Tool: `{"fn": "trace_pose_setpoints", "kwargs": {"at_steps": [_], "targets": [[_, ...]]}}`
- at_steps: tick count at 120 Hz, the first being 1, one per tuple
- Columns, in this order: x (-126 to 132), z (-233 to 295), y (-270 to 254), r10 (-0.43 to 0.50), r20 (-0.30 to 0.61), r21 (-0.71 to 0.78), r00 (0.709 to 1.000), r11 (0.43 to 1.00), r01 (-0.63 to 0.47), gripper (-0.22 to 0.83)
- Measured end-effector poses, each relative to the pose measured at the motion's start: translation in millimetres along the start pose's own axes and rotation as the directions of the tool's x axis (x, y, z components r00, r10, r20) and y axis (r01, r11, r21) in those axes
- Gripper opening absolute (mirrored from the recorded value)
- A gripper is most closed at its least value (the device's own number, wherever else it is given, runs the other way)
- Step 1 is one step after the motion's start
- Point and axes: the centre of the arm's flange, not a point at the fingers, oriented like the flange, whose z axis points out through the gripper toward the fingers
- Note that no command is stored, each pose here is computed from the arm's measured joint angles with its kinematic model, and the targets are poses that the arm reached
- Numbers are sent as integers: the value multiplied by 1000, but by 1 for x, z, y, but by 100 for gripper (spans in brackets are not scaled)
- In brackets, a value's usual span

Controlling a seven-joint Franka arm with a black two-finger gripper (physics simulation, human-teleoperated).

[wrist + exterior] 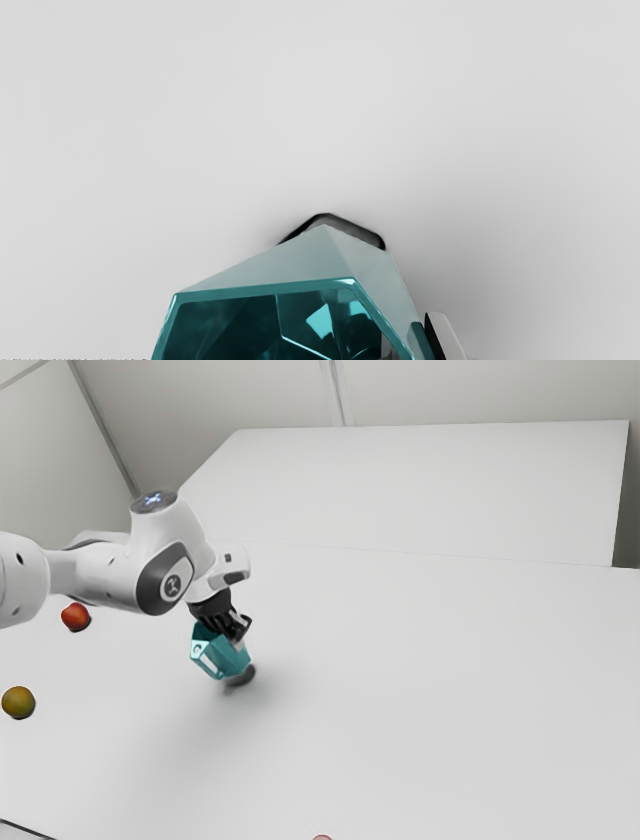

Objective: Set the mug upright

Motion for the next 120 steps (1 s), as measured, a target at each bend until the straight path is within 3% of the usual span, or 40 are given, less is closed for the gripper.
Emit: {"fn": "trace_pose_setpoints", "kwargs": {"at_steps": [81,120], "targets": [[0,25,2,-62,32,-10,998,998,63,-16],[2,18,9,-43,16,-10,999,999,43,15]]}}
